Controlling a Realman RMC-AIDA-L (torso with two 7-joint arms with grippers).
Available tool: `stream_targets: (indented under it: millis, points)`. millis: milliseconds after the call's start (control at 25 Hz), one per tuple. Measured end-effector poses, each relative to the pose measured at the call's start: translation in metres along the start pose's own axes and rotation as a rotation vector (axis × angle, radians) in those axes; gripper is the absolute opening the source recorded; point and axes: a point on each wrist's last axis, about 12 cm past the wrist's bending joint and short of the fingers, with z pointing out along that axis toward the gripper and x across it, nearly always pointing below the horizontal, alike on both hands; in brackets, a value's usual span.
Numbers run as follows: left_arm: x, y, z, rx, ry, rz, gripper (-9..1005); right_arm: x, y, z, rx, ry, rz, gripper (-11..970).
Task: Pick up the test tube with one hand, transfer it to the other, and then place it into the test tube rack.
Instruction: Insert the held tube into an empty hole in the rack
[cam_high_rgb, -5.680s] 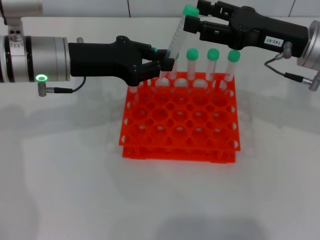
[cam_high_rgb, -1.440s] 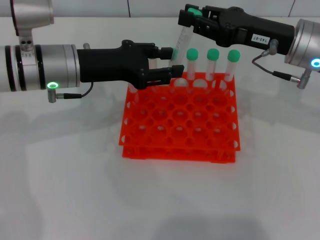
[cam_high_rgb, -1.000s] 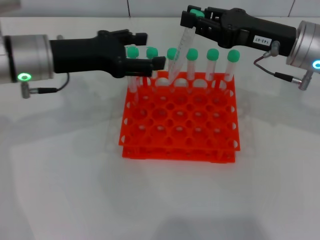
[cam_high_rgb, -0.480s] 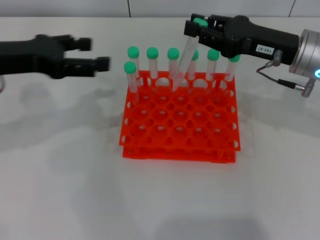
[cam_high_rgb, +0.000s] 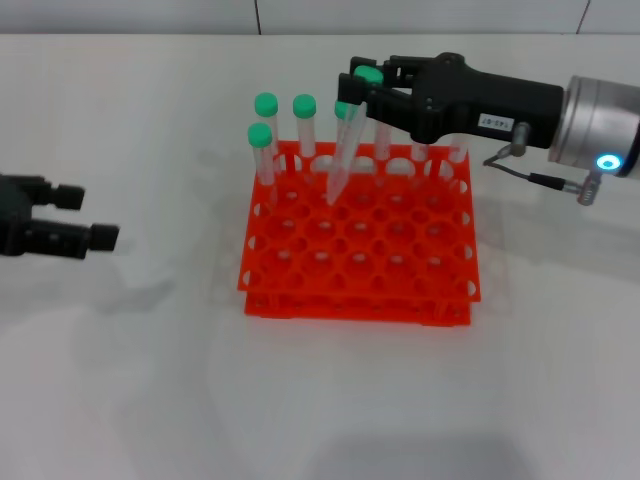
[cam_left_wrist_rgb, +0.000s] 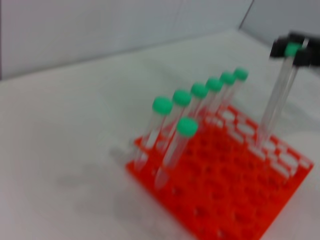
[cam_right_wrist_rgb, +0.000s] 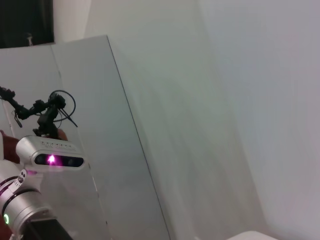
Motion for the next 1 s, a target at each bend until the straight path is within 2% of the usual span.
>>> stream_targets:
  millis: [120, 440, 1000]
  points:
    - [0.003, 0.002, -0.003, -0.024, 0.051, 0.021, 888, 0.0, 0.001, 0.008, 0.004, 0.0, -0.013, 258]
    - [0.003, 0.003, -0.01, -0.024, 0.079, 0.138, 887, -0.003, 0.0, 0.021, 0.042, -0.022, -0.047, 258]
    - [0.004, 0.002, -0.009, -0.007, 0.103, 0.206, 887, 0.001, 0.002, 0.037, 0.096, 0.005, -0.151, 259]
